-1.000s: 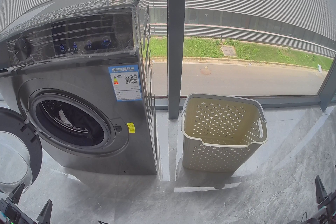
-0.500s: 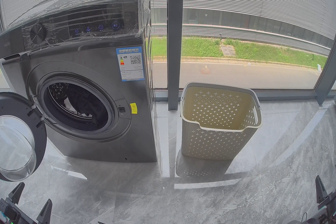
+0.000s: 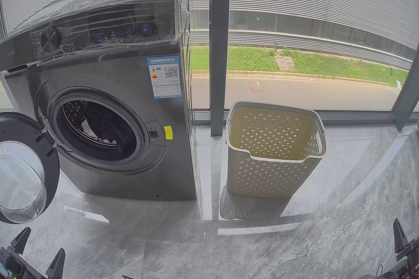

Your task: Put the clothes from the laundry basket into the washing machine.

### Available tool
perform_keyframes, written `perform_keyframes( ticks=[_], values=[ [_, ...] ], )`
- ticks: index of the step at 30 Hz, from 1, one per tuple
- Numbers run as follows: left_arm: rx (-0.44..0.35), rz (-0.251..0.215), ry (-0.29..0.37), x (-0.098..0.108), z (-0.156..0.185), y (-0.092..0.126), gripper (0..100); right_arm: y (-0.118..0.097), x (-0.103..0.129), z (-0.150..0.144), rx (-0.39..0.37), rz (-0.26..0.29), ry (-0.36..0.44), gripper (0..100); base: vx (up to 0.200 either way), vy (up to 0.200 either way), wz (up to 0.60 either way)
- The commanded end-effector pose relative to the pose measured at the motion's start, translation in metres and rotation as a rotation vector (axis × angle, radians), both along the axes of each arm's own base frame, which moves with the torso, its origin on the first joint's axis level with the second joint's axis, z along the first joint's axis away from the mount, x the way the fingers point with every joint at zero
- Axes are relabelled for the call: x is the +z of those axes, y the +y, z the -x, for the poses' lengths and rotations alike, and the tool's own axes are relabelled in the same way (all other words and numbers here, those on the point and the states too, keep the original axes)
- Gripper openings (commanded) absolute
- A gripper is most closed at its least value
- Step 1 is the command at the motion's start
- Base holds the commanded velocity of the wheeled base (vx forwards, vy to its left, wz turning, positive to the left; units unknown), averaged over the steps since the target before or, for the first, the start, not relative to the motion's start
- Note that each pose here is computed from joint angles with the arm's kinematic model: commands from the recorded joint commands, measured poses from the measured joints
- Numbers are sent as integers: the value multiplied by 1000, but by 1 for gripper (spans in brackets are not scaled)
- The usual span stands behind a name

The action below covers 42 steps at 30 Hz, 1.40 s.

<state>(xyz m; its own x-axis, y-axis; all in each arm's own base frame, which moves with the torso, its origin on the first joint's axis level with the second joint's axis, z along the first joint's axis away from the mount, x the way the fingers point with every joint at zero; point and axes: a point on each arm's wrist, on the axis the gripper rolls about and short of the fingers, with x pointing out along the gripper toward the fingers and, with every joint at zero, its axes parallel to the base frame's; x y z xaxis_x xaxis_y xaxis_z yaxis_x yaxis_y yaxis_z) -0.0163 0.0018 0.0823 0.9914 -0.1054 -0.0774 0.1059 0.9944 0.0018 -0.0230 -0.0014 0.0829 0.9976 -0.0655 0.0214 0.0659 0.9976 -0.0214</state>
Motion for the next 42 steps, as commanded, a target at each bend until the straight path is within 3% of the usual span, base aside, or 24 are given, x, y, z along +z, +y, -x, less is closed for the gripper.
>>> perform_keyframes(
  ticks=[1,42],
  values=[
    [0,-2,18,-5,-1,0,100,0,0,1,1,0,-17,100,0,200,0],
    [0,-2,19,-5,-1,0,100,0,0,1,0,-1,-17,100,0,190,0]
  ],
)
